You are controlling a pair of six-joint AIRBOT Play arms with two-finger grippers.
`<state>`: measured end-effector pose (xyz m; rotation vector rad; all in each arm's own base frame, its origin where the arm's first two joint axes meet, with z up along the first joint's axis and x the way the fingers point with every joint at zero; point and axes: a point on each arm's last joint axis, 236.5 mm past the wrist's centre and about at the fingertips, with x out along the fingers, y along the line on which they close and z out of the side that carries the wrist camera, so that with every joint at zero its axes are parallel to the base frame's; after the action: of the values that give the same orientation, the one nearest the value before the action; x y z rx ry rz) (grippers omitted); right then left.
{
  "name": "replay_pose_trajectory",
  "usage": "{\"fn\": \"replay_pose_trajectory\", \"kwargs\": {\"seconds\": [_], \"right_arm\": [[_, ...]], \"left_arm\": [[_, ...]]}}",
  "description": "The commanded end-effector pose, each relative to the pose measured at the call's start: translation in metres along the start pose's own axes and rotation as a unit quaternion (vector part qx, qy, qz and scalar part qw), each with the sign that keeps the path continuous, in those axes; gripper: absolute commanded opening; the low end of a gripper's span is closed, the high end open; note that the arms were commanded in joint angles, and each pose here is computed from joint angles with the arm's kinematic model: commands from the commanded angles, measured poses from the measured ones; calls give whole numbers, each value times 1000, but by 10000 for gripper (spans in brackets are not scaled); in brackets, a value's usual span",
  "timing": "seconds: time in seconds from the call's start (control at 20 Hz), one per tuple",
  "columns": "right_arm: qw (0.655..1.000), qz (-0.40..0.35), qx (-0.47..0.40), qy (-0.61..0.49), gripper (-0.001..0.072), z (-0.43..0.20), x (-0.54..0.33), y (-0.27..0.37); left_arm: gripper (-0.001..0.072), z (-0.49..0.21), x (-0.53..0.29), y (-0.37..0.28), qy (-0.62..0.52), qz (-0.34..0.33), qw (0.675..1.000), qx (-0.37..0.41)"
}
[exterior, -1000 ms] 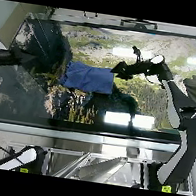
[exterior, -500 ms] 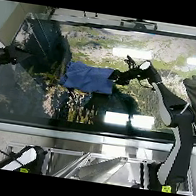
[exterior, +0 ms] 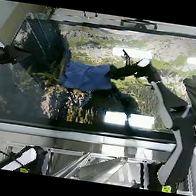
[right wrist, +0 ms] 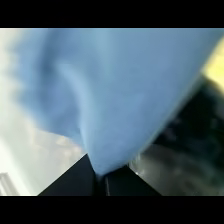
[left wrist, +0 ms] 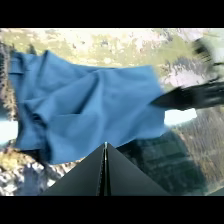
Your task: Fold the shirts.
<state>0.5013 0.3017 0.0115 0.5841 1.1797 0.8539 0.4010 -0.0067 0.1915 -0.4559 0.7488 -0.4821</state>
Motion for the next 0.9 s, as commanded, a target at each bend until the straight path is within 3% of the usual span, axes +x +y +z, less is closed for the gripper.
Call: {"fn": "replay_pose_trajectory", "kwargs": {"seconds": [0.0, 0.1, 0.2, 0.35, 0.6, 0.75, 0.85], "right_arm": [[998, 0, -55, -35, 14, 8, -104, 80], [994, -27, -82, -65, 14, -4, -183, 120], [982, -145, -66, -104, 14, -25, -264, 110], [934, -299, -2, -197, 15, -58, -376, 91], [891, -351, 48, -283, 15, -76, -455, 77], [878, -367, 96, -291, 16, -54, -475, 13], [853, -371, 90, -356, 16, -4, -504, -42]], "left_arm": [[20, -3, 0, -2, 7, -4, 1000, -8], [20, -10, -1, -6, 22, -12, 1000, -16], [20, -20, -1, -12, 43, -24, 999, -23], [20, -34, -4, -20, 74, -40, 996, -30], [20, -41, -5, -24, 89, -47, 994, -38], [20, -39, -5, -22, 84, -44, 995, -38], [20, -33, -3, -19, 72, -37, 996, -38]]}}
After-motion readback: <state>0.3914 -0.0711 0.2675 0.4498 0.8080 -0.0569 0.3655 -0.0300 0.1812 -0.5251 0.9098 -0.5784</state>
